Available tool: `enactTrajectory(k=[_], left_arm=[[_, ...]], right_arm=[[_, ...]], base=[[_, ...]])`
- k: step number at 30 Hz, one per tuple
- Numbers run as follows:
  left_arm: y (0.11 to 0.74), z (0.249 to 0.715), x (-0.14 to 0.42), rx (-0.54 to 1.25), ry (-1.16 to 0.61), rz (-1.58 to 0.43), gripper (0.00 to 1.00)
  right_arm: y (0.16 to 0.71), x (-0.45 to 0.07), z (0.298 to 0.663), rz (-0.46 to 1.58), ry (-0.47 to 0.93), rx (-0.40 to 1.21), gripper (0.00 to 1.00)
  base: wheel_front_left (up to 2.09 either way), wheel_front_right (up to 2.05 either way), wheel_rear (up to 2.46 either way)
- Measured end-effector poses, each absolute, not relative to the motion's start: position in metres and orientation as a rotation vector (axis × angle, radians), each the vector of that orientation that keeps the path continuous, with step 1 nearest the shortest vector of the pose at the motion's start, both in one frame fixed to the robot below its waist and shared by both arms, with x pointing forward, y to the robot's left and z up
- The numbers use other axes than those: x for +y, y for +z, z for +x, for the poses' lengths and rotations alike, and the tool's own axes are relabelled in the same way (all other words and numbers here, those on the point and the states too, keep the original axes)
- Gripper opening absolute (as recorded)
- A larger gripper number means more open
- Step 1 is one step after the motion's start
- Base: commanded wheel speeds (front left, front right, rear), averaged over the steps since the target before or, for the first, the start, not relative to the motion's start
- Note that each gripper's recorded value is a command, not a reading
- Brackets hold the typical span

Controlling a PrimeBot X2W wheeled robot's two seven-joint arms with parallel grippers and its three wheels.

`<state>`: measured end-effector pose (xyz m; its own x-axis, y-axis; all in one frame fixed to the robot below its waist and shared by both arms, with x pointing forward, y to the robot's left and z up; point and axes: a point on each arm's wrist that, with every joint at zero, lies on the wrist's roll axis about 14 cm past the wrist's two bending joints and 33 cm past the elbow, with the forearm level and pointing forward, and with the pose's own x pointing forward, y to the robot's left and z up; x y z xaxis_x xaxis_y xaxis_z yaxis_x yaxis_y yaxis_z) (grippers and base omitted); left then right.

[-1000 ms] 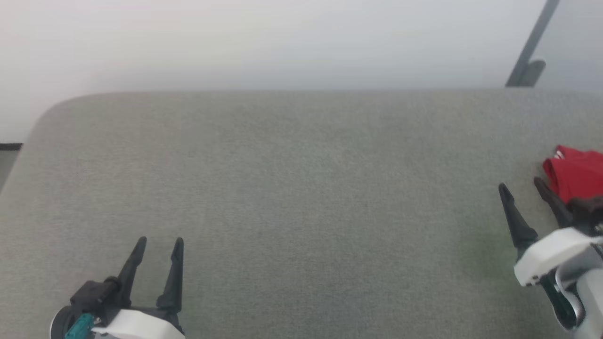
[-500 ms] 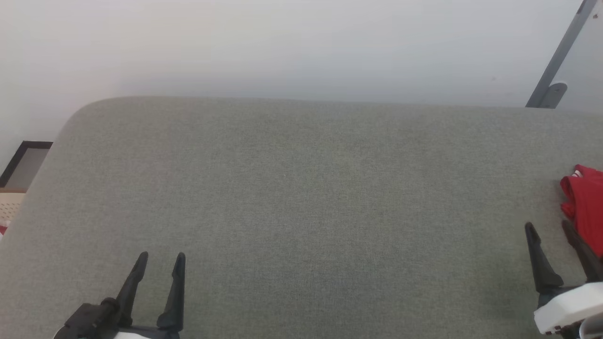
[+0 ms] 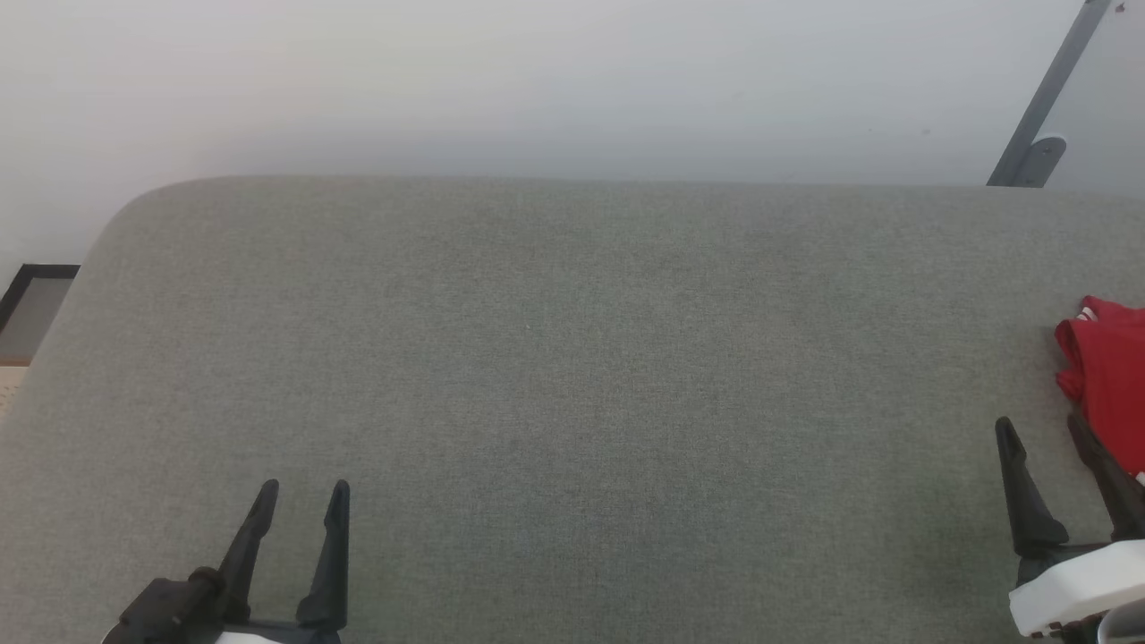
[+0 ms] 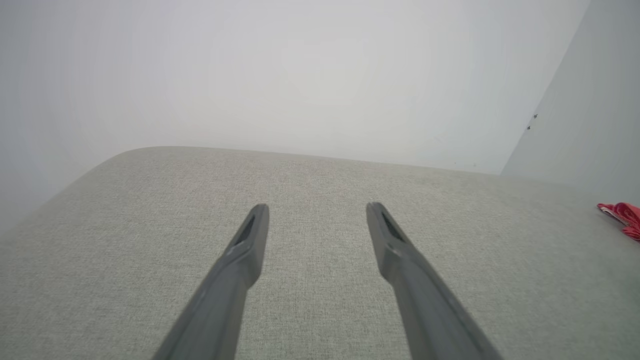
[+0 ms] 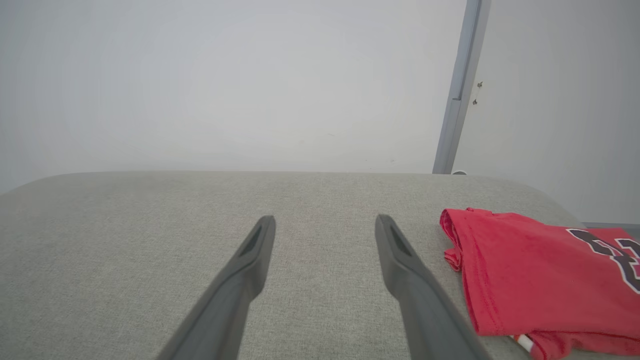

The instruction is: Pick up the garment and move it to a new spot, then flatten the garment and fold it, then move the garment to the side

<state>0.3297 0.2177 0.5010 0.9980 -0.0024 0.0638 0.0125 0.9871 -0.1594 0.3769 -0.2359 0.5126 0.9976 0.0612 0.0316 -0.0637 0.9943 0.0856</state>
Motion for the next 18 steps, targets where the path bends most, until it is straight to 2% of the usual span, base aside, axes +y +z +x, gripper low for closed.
enactTrajectory(k=[18], left_arm=[[0.5019,0.3315,0.2169,-0.069,-0.001,-0.168,1.0]], right_arm=[[0.5116,-0.2352,0.3737,0.1,0.055,-0.025,1.0]], base=[[0.0,0.0,0.0]])
